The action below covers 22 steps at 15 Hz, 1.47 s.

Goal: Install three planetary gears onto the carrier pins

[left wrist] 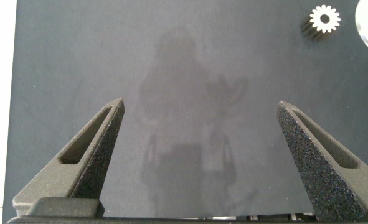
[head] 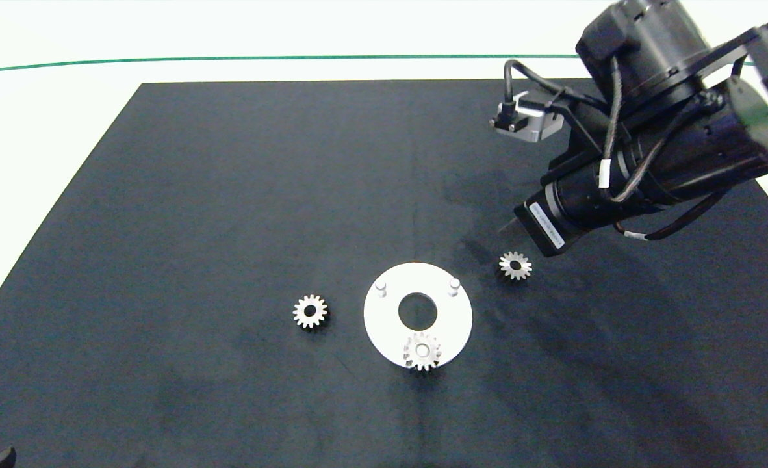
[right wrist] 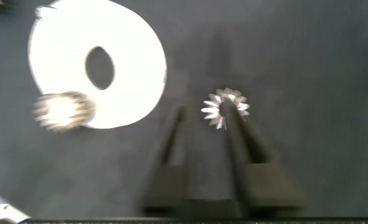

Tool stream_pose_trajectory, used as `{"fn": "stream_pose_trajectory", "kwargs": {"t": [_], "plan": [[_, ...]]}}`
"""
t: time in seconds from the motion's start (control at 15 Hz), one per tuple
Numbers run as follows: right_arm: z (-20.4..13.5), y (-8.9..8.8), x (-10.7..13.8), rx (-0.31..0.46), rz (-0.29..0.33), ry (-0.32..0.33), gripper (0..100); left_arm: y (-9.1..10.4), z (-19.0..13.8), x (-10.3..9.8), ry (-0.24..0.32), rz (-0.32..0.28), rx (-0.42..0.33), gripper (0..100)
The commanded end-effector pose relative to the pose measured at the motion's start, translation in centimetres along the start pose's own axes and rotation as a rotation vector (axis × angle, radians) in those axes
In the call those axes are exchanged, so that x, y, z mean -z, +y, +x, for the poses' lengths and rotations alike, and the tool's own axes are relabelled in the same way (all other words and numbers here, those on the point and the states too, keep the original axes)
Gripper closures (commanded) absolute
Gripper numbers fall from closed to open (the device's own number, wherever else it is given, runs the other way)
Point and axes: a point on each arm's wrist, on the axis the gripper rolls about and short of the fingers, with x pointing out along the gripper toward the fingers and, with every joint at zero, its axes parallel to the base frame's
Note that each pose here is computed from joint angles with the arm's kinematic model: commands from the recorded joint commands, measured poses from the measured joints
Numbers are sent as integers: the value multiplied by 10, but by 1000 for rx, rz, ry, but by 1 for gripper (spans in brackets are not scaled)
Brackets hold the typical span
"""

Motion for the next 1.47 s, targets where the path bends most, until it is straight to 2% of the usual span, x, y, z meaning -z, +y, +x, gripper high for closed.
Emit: {"fn": "stream_pose_trajectory", "kwargs": {"t": [0.07,0.33,0.4,0.47,0.67,0.8,1.0,1.27,1.47], "plan": [[-2,25,-3,2,-60,24,90,0,-1,-1,-7,-1,-6,0],[0,18,-1,40,-50,41,90,0,-2,-2,-12,-9,-5,0],[-1,12,2,53,-38,47,0,0,-2,-2,-12,-9,-5,0],[-3,5,3,69,-20,49,0,0,-3,-1,-15,-9,-5,0],[8,-14,17,96,30,110,0,0,-3,-2,-17,-9,-4,0],[16,-14,27,102,43,110,0,0,-3,-1,-17,-8,-2,0],[36,-16,37,59,66,73,0,0,-5,0,-15,-8,-2,0],[44,-27,43,26,97,88,0,0,-6,1,-14,-9,2,0],[50,-32,52,28,113,123,0,0,-6,2,-11,-9,2,0]]}}
